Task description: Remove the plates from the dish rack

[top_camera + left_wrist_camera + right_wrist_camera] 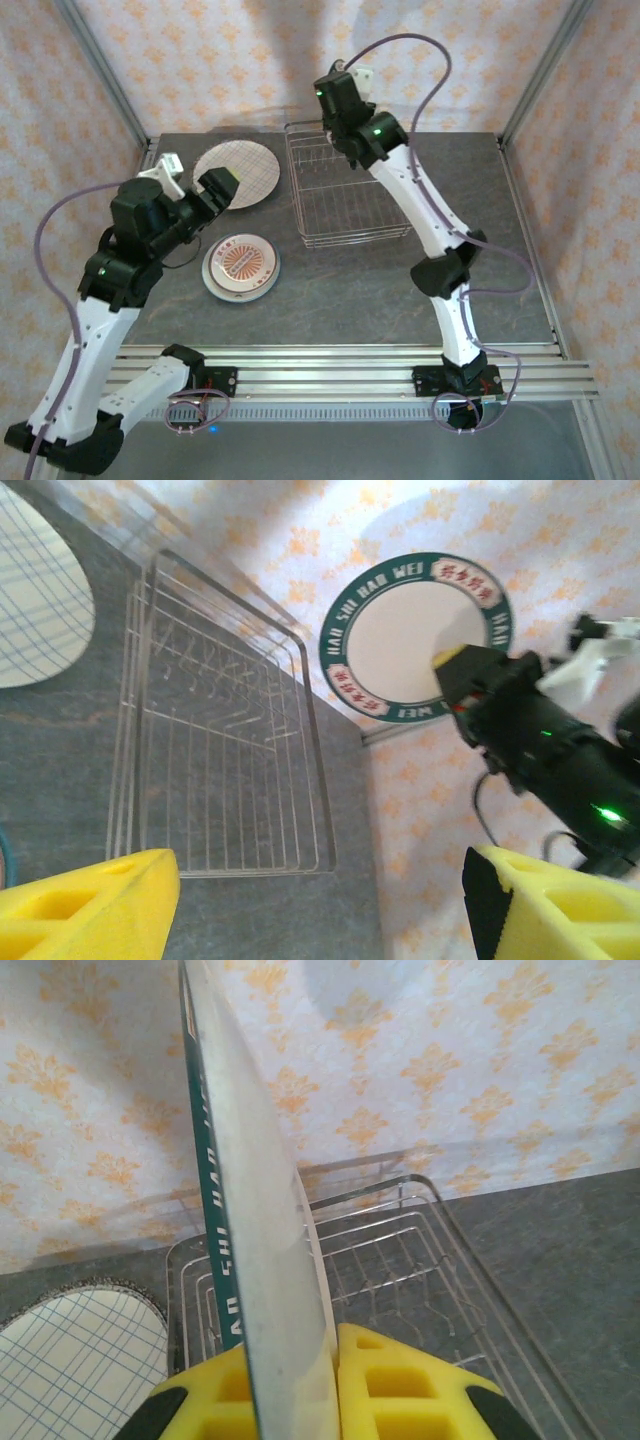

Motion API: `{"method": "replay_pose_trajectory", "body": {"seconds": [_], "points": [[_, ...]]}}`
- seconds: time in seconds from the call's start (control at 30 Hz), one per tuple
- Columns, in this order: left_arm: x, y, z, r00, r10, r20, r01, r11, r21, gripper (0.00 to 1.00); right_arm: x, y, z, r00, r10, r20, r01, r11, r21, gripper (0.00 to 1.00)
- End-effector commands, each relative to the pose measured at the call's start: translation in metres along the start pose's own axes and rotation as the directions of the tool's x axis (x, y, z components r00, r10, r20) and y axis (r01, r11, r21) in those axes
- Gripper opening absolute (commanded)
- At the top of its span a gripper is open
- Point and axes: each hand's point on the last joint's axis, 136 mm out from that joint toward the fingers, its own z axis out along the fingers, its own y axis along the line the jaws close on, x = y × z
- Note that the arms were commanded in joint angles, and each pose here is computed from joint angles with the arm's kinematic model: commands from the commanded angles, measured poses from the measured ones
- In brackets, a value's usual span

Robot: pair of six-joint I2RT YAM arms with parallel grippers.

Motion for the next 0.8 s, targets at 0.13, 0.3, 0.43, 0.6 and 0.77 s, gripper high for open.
{"method": "replay_pose_trajectory", "body": {"seconds": [0.13, 0.3, 0.43, 0.6, 0.77], "points": [[0.021, -0.044, 0.043, 0.996, -0.029, -0.086, 0.042, 0.986, 0.161, 0.75, -0.029, -0.047, -0.057, 0.995, 0.093, -0.041, -0.098, 0.988, -0.123, 0.0], [0.045, -0.07, 0.083, 0.986, -0.061, -0.158, 0.098, 0.967, 0.237, 0.75, -0.025, -0.056, -0.082, 0.968, 0.177, -0.179, -0.221, 0.936, -0.273, 0.0], [0.075, -0.081, 0.118, 0.964, -0.053, -0.26, 0.112, 0.97, 0.218, 0.75, -0.025, -0.06, -0.099, 0.939, 0.229, -0.257, -0.311, 0.883, -0.351, 0.0], [0.09, -0.101, 0.15, 0.955, -0.082, -0.286, 0.158, 0.954, 0.255, 0.75, -0.021, -0.071, -0.111, 0.907, 0.275, -0.319, -0.388, 0.841, -0.378, 0.0], [0.085, -0.115, 0.161, 0.963, -0.11, -0.247, 0.184, 0.937, 0.297, 0.75, -0.011, -0.079, -0.118, 0.882, 0.304, -0.361, -0.437, 0.814, -0.382, 0.0]]}}
